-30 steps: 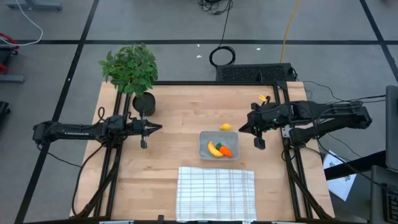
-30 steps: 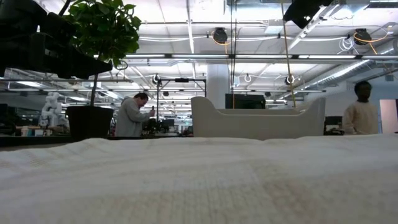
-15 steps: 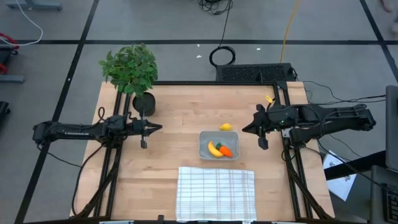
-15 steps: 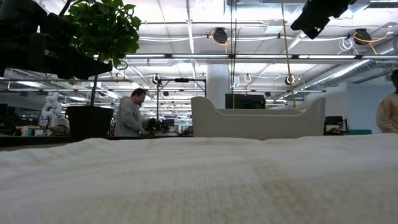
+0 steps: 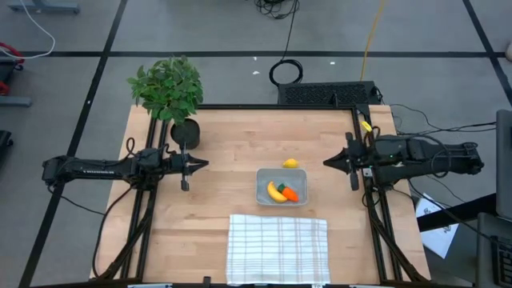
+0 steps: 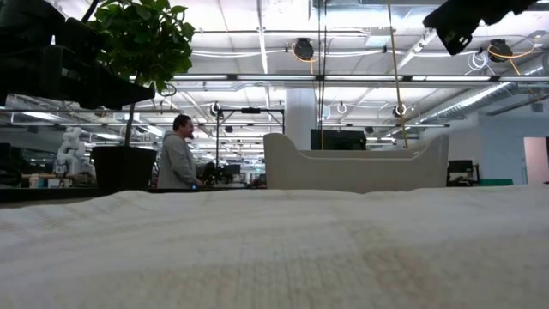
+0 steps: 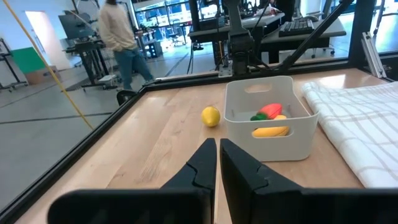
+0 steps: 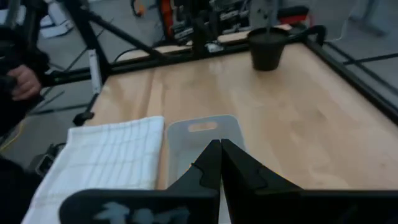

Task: Pick and placing Produce into tupperware
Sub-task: Put the yellow lemon into the gray bin

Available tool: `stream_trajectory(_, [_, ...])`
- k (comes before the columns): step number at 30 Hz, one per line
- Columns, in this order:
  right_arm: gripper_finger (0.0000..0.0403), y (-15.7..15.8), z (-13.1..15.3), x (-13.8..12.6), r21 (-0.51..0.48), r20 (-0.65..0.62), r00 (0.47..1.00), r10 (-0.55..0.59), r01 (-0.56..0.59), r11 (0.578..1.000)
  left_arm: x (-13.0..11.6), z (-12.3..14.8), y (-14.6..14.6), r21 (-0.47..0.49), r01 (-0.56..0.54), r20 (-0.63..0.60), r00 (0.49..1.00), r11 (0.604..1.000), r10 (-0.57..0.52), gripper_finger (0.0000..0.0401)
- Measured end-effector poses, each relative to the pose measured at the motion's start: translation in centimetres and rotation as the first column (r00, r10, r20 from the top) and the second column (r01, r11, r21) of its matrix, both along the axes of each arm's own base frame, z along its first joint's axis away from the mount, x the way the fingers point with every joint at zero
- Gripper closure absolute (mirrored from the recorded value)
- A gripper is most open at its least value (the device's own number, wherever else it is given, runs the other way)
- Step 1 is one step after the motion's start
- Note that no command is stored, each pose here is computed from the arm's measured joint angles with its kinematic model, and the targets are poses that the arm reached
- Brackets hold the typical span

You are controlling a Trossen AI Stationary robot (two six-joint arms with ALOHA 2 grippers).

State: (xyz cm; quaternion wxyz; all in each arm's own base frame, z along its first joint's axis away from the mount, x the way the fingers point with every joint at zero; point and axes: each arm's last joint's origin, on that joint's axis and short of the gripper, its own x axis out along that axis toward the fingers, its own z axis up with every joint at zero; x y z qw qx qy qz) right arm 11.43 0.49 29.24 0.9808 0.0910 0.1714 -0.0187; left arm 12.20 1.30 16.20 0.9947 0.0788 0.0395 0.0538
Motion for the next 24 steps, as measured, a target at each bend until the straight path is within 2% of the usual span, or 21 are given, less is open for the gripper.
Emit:
stream_trajectory(14, [0.0403, -0.1, -5.6, -1.4, 0.012, 0.05, 0.998, -0.027, 0.026, 1.0, 0.0, 0.0, 0.0, -0.006, -0.001, 0.001, 1.0, 1.0, 0.001, 0.0375])
stream_trajectory(24, [0.0403, -0.2, -8.2, -2.0, 0.036, 0.163, 0.986, -0.025, 0.019, 0.999, 0.0, 0.0, 0.0, -0.027, -0.002, 0.003, 1.0, 1.0, 0.003, 0.0375])
